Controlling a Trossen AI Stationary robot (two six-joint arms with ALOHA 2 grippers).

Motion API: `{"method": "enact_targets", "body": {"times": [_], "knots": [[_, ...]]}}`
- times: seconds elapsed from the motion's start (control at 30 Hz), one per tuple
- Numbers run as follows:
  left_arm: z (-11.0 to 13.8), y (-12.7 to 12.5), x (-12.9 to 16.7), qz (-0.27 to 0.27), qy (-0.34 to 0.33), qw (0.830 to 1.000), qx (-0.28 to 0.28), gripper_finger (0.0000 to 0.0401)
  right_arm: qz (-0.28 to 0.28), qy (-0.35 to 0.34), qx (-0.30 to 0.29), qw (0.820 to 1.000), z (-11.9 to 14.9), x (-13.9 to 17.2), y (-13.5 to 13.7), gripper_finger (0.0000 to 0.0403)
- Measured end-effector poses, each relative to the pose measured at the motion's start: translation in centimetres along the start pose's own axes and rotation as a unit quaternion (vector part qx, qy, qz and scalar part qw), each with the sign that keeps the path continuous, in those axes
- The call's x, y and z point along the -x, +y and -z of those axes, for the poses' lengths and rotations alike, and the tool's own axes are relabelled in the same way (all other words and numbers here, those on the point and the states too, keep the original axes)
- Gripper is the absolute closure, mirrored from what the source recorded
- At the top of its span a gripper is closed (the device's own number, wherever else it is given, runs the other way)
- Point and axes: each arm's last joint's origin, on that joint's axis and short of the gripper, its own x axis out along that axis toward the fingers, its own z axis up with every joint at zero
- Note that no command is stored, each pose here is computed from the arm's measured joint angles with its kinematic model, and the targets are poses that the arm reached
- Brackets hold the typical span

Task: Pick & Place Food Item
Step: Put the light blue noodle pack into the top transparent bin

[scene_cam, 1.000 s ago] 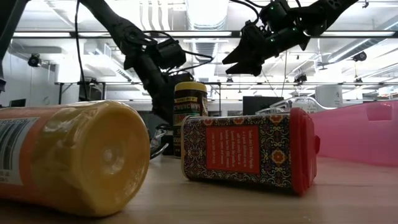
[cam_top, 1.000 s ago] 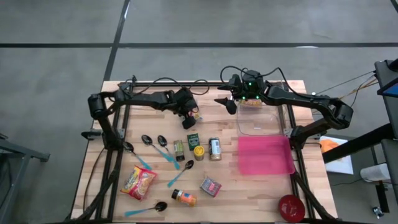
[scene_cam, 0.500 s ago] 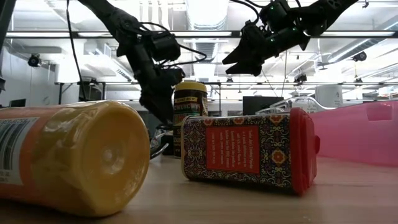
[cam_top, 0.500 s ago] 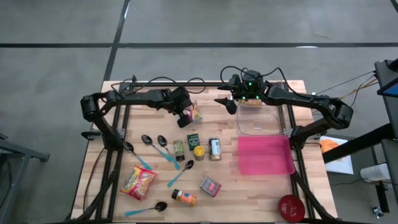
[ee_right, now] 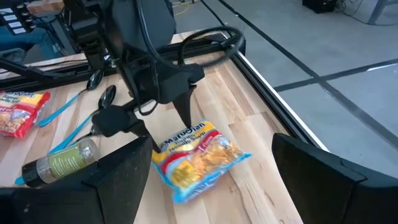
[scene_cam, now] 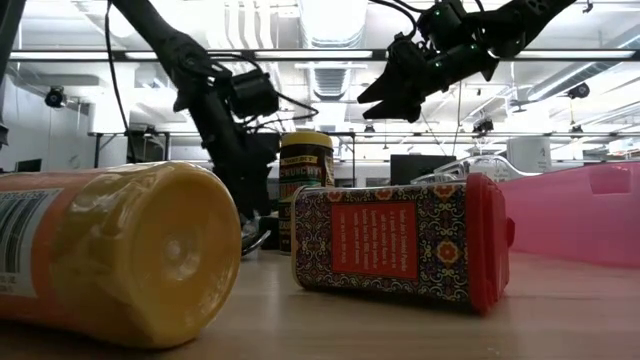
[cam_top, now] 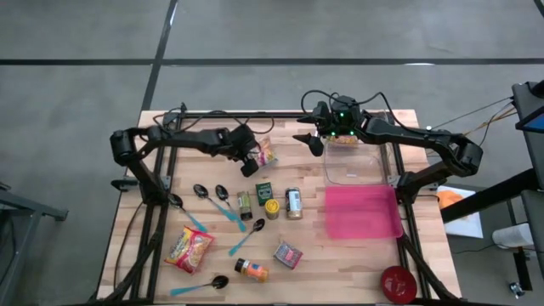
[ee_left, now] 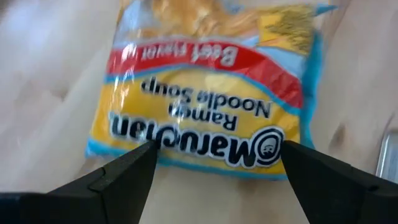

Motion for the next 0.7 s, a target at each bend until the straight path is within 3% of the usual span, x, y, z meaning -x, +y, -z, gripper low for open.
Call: {"method": "enact_targets", "body": {"times": [0.2, 0.7], "knots": [[0.0, -0.01, -0.49, 0.007, -0.055, 0.998, 0.0, 0.0054, 0.0, 0.0, -0.001, 1.0, 0.0, 0.0, 0.0, 0.0074], [-0.46, -0.27, -0.53, 0.047, -0.096, 0.994, -0.004, 0.0054, 0.0, 0.0, 0.003, 1.0, 0.0, 0.0, 0.0, 0.0074]]}}
